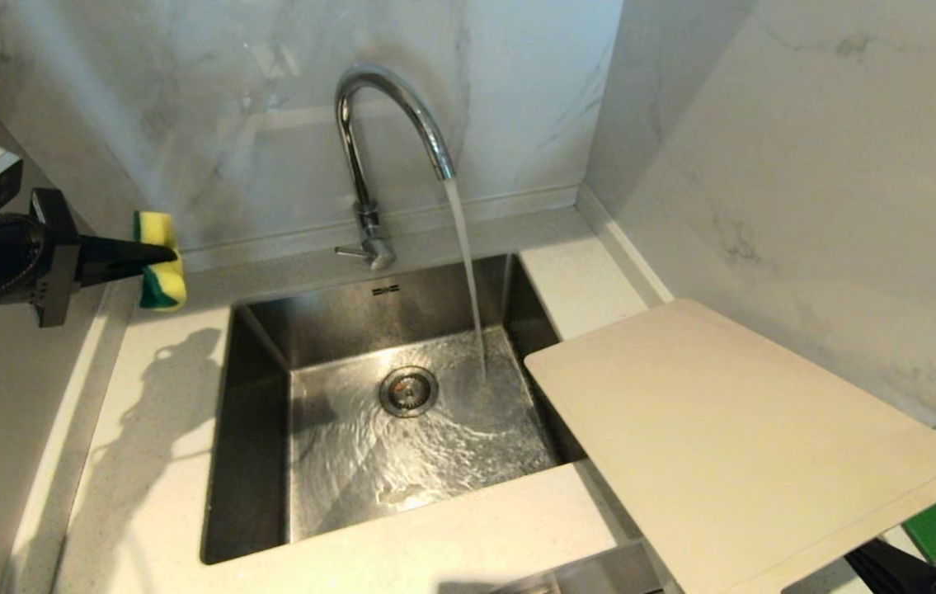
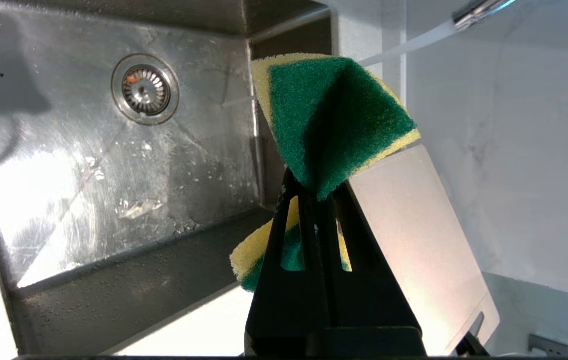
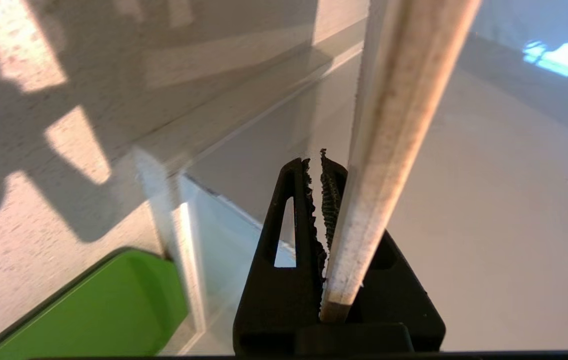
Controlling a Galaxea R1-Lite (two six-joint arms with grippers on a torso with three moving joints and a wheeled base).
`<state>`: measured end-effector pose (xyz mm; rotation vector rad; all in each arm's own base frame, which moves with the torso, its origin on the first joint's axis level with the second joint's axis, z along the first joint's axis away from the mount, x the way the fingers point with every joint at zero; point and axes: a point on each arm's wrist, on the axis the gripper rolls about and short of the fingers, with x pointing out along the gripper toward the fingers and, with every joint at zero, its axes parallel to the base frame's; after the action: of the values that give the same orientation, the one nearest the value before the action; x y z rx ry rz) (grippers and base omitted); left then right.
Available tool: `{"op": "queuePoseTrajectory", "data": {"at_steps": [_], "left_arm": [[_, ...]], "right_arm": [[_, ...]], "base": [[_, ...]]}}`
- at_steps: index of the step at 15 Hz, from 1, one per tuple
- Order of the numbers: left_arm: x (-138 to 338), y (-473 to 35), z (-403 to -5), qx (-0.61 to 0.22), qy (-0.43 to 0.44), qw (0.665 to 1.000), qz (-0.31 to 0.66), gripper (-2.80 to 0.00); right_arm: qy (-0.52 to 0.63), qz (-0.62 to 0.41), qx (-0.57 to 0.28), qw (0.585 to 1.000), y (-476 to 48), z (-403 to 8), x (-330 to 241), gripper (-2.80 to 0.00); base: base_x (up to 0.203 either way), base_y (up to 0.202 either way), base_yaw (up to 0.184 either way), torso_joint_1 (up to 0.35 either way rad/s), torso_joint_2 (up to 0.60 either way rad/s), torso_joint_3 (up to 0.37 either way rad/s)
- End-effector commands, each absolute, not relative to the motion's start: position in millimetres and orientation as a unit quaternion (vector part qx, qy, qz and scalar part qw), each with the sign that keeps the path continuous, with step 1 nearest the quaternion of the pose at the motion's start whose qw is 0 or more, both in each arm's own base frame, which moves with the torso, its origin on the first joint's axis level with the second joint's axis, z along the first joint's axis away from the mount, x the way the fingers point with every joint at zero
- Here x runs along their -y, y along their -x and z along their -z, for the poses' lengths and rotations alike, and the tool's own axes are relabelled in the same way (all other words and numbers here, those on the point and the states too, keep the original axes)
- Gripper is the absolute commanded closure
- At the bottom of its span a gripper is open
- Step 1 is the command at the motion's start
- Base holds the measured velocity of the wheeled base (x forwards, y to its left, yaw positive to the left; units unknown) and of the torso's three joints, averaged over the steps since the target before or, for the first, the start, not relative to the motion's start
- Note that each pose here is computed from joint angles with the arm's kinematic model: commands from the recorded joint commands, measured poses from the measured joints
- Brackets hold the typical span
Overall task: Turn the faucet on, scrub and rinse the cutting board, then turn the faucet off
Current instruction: Put down the cutting board
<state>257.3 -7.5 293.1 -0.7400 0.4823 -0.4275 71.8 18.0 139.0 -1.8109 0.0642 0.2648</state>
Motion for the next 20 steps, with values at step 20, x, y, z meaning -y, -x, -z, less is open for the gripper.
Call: {"op": "queuePoseTrajectory", "data": {"at_steps": [20], "left_arm": [[6,-272,-284,-0.223,0.358,0.883,0.207,0.00]], "right_arm": [[0.733,-0.166,-0.101,0.652,-141,-142,-40,0.00]], "base": [[0.000,0.000,0.000,0.000,0.00,0.000]]}}
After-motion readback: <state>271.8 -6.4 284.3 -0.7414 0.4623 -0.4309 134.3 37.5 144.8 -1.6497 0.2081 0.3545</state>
